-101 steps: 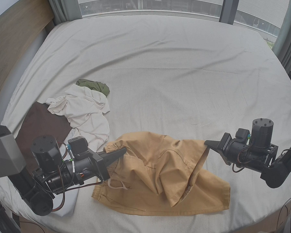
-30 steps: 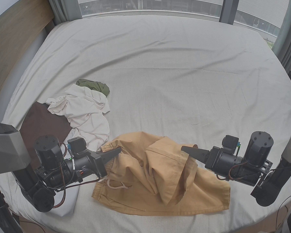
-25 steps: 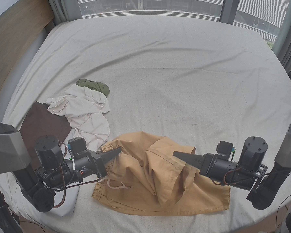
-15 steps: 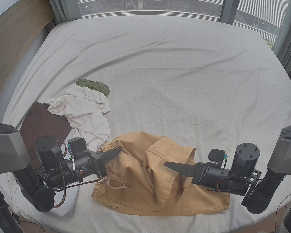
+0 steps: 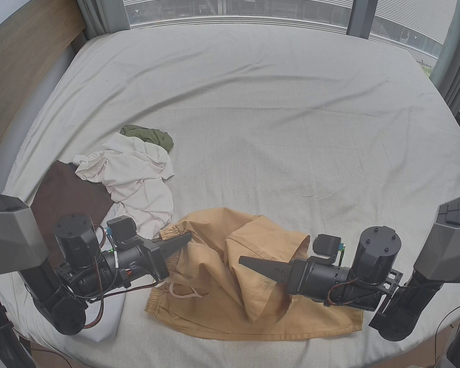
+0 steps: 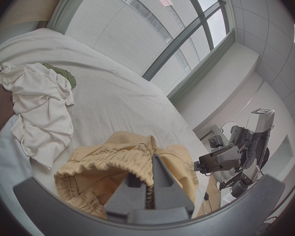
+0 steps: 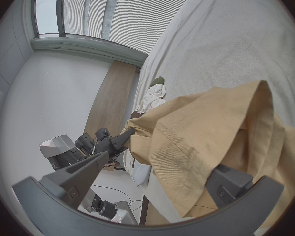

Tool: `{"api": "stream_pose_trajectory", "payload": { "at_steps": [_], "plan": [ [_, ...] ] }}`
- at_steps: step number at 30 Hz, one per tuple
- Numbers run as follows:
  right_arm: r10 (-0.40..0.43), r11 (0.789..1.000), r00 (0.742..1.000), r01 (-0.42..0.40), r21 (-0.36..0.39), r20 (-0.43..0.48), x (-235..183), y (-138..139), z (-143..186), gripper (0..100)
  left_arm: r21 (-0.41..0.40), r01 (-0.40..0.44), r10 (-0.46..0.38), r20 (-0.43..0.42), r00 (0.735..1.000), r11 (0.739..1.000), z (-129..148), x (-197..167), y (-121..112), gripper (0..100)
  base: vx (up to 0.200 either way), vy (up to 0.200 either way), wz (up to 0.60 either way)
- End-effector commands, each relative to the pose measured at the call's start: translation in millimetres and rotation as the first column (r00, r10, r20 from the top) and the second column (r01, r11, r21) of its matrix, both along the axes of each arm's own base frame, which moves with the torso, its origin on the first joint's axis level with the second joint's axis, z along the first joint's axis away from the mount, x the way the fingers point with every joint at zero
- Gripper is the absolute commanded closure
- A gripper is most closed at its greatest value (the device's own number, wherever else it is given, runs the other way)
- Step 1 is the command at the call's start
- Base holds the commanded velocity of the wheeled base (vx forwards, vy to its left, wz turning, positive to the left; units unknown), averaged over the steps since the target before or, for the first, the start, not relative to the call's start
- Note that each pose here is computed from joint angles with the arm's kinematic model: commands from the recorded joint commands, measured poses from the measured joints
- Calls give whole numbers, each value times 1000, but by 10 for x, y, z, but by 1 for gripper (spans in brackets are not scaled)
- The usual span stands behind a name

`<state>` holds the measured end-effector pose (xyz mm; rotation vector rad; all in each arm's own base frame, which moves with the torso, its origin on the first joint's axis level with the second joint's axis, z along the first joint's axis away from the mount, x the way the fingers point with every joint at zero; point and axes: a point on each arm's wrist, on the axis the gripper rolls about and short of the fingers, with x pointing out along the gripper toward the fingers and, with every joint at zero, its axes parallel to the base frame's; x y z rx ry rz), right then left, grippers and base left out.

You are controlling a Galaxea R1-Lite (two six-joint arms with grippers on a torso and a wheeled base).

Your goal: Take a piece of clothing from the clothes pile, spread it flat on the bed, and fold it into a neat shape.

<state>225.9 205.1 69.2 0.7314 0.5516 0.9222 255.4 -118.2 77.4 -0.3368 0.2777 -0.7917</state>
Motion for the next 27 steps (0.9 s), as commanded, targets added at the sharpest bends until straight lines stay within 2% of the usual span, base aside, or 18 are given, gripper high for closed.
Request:
{"api": "stream_pose_trajectory", "payload": {
  "at_steps": [1, 13, 14, 22, 27],
  "plan": [
    [9, 1000, 1000, -10, 14, 18, 8, 44, 39, 0, -3, 0, 0, 3, 1000, 1000, 8, -1, 1, 100, 0, 0, 0],
    [7, 1000, 999, -6, -17, 42, 80, 82, -48, 0, -4, 0, 0, 8, 1000, 1000, 21, -6, -1, 100, 0, 0, 0],
    [7, 1000, 999, -6, -18, 41, 86, 87, -54, 100, -4, 0, 0, 7, 1000, 1000, 21, -5, 3, 100, 0, 0, 0],
    [-9, 1000, 998, 9, -7, 56, 128, 59, -14, 100, -14, 0, 1, 26, 1000, 1000, 65, 14, -5, 100, 0, 0, 0],
    [-37, 999, 994, 35, 29, 100, 139, -39, 172, 100, -36, 0, 2, 64, 998, 999, 184, -1, 1, 100, 0, 0, 0]
  ]
}}
